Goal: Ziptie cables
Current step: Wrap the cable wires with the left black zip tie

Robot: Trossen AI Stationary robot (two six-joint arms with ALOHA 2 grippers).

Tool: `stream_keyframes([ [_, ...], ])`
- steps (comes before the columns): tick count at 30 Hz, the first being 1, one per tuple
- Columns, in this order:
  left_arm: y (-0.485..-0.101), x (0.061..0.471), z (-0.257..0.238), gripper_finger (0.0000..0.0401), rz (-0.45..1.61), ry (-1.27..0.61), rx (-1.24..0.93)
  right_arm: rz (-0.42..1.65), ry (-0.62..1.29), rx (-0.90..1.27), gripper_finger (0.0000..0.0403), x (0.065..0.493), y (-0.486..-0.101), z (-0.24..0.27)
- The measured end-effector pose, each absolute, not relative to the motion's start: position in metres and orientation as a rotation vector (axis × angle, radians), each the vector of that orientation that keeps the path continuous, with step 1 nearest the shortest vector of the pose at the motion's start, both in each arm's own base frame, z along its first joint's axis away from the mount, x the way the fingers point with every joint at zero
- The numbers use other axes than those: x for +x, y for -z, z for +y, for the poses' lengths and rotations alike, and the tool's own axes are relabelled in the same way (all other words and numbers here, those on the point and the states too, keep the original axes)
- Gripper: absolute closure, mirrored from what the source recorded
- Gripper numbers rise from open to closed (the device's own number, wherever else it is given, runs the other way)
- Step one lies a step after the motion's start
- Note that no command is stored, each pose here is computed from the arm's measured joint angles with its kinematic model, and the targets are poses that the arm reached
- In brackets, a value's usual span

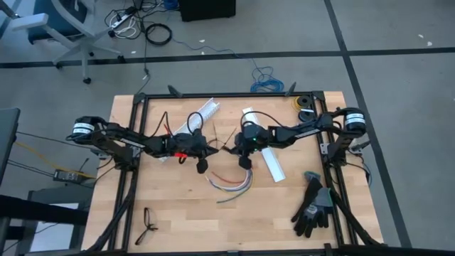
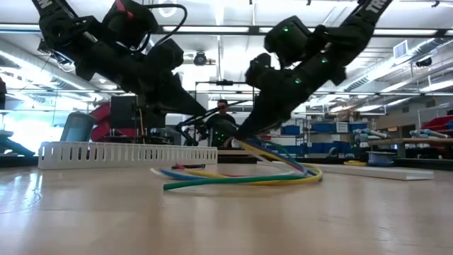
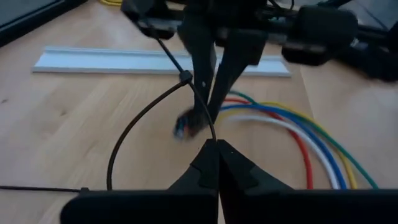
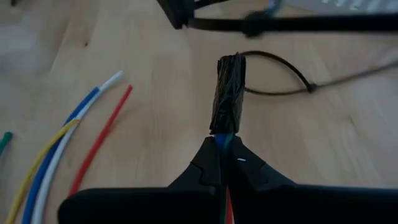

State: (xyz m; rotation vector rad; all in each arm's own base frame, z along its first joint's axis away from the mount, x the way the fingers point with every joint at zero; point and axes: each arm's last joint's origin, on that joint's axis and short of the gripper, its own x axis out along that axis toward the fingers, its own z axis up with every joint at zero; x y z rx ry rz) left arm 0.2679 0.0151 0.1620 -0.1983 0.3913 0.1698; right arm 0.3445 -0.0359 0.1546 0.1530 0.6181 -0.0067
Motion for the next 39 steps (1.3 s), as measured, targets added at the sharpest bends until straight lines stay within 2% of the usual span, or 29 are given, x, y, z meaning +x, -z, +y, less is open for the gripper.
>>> stream_keyframes([
  [10,-0.146,0.272,0.015,0.0401,0.440,-0.173,-0.238,0.498,-0.037,0.059,0.0401,0.361,-0.161,-0.038],
  [14,-0.141,0.279,0.015,0.0398,0.393,-0.151,-0.247,0.475,-0.041,0.041,0.0401,0.362,-0.163,-0.038],
  [19,-0.144,0.283,0.016,0.0376,0.324,-0.156,-0.274,0.485,-0.045,0.055,0.0401,0.362,-0.162,-0.038],
  [29,-0.142,0.282,0.016,0.0315,0.347,-0.153,-0.289,0.500,-0.042,0.058,0.0400,0.361,-0.161,-0.038],
  [39,-0.146,0.283,0.016,0.0307,0.308,-0.152,-0.296,0.512,-0.038,0.080,0.0400,0.360,-0.160,-0.038],
])
